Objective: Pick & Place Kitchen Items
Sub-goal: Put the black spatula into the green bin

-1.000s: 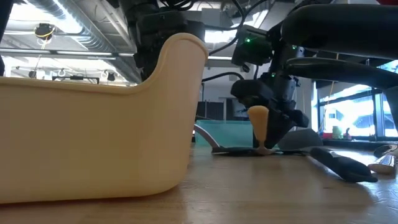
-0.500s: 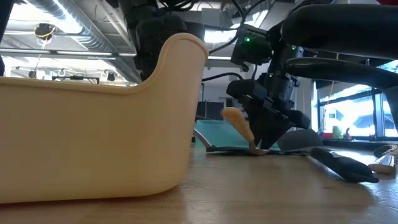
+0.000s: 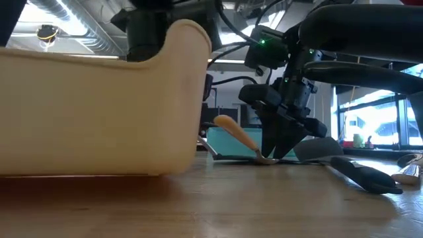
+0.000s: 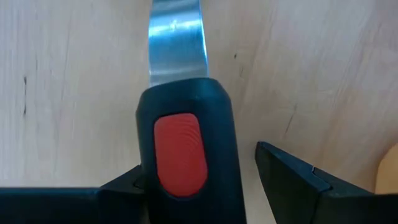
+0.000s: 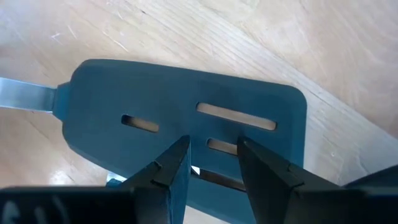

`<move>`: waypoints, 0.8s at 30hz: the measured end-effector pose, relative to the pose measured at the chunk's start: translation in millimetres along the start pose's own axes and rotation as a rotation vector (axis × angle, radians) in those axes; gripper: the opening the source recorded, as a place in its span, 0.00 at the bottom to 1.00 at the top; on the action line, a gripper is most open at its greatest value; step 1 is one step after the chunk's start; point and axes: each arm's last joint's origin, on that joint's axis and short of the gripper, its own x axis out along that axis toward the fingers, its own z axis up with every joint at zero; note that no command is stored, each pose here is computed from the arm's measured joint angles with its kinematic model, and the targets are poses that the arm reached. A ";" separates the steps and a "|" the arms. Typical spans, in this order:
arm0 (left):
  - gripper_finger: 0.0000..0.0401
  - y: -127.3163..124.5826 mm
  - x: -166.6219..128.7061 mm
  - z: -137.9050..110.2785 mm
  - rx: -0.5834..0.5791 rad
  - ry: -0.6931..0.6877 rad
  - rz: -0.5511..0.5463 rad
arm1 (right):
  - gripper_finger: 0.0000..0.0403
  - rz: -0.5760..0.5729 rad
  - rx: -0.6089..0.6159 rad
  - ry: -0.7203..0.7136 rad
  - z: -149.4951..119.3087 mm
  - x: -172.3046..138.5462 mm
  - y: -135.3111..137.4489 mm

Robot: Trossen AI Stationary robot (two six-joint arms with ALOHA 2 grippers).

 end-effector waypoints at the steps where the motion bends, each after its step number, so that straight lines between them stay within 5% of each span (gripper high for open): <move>1: 0.50 0.1 0.2 0.0 0.000 0.000 -0.002 | 0.35 0.001 -0.002 0.000 0.0 0.0 0.1; 11: 0.47 3.3 -5.4 2.5 -0.018 -0.031 -0.008 | 0.35 0.000 -0.010 -0.002 0.2 0.1 0.1; 20: 0.20 6.9 -18.7 0.8 -0.064 -0.039 0.005 | 0.35 0.023 -0.009 0.000 1.1 -0.3 1.5; 24: 0.20 7.5 -20.6 0.2 -0.056 -0.042 0.019 | 0.36 0.048 -0.033 -0.016 1.9 -7.2 3.2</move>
